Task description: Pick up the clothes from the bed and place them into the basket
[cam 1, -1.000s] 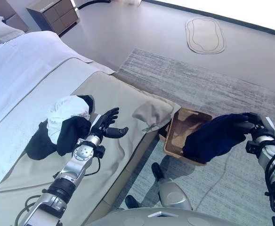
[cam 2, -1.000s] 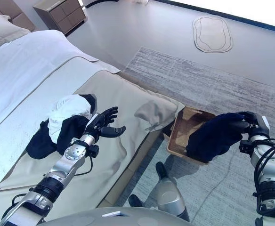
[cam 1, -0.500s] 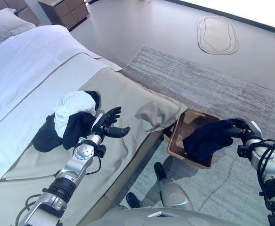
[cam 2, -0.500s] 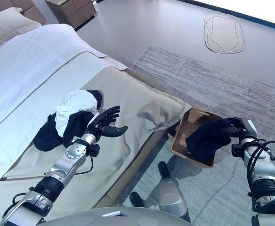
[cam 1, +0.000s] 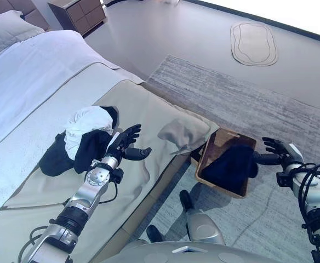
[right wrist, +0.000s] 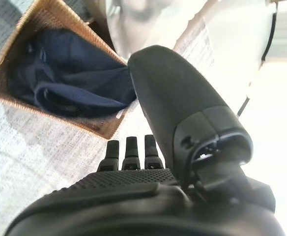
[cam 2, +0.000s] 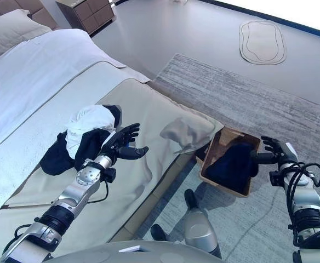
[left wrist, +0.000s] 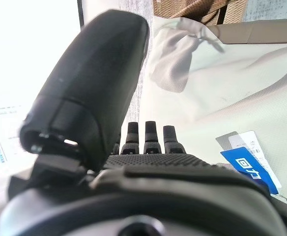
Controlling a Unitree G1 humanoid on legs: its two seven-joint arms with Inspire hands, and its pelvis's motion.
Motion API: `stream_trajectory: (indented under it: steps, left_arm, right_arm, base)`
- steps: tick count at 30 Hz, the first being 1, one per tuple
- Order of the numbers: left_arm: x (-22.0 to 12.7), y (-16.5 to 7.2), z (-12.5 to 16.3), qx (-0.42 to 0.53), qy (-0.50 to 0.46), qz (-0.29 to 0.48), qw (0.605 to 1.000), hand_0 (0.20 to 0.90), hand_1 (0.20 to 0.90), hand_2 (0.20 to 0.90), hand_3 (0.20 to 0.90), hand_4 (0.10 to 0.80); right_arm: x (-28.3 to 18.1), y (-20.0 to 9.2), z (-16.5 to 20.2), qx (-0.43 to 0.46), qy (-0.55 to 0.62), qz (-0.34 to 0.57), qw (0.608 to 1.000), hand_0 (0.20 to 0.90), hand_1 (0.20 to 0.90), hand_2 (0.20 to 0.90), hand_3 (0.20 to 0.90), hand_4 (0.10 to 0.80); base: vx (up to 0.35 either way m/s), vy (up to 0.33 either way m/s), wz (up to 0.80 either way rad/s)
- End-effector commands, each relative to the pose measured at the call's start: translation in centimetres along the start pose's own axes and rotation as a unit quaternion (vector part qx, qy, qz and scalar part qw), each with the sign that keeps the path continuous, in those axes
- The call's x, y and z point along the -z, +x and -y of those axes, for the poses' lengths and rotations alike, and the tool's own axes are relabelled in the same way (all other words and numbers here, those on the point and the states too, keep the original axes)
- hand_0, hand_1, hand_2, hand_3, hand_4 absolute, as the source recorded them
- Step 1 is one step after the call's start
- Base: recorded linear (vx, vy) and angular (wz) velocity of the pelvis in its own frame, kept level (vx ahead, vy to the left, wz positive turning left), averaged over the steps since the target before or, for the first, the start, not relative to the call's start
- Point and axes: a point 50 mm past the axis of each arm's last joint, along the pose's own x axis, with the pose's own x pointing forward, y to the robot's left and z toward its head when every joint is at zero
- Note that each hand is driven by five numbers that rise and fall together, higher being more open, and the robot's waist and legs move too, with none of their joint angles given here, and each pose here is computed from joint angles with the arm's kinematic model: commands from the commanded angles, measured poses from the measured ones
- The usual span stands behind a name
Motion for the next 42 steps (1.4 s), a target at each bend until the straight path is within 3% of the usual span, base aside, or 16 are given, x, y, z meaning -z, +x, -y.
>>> stream_trajectory:
  steps: [1, 10, 15, 21, 36, 42]
  left_arm:
    - [-3.8, 0.5, -1.0, -0.002, 0.028, 0.094, 0.995, 0.9, 0.9, 0.9, 0.9, 0.8]
    - [-3.1, 0.2, -0.9, -0.006, 0.023, 0.089, 0.996, 0.9, 0.9, 0.9, 0.9, 0.8]
    - [-3.0, 0.1, -1.0, -0.017, 0.017, 0.09, 0.996, 0.9, 0.9, 0.9, 0.9, 0.8]
    - [-2.8, 0.2, -1.2, -0.04, 0.007, 0.083, 0.996, 0.9, 0.9, 0.9, 0.9, 0.8]
    - [0.3, -1.1, -2.4, -0.091, -0.028, 0.029, 0.995, 0.9, 0.9, 0.9, 0.9, 0.8]
    - [2.0, -2.2, -3.7, -0.134, -0.036, -0.001, 0.99, 0.9, 0.9, 0.9, 0.9, 0.8]
  right_arm:
    - [-4.7, 0.5, 3.0, 0.061, -0.096, 0.091, 0.989, 0.9, 0.9, 0.9, 0.9, 0.8]
    - [-7.4, -0.1, 2.6, 0.084, -0.237, 0.165, 0.954, 0.9, 0.9, 0.9, 0.9, 0.8]
    - [-7.3, 0.0, 2.2, 0.081, -0.232, 0.161, 0.956, 0.9, 0.9, 0.9, 0.9, 0.8]
    - [-7.9, 0.2, 1.6, 0.081, -0.148, 0.168, 0.971, 0.9, 0.9, 0.9, 0.9, 0.8]
    - [-20.2, -0.7, 0.4, 0.17, -0.084, 0.332, 0.924, 0.9, 0.9, 0.9, 0.9, 0.8]
    - [-23.3, -1.2, 0.1, 0.145, -0.093, 0.366, 0.914, 0.9, 0.9, 0.9, 0.9, 0.8]
  base:
    - [0.0, 0.0, 0.0]
    - [0.001, 0.01, 0.03]
    - [0.0, 0.023, 0.09]
    - [-0.005, 0.007, 0.07]
    - [-0.01, -0.003, 0.32]
    - [0.052, -0.011, 0.39]
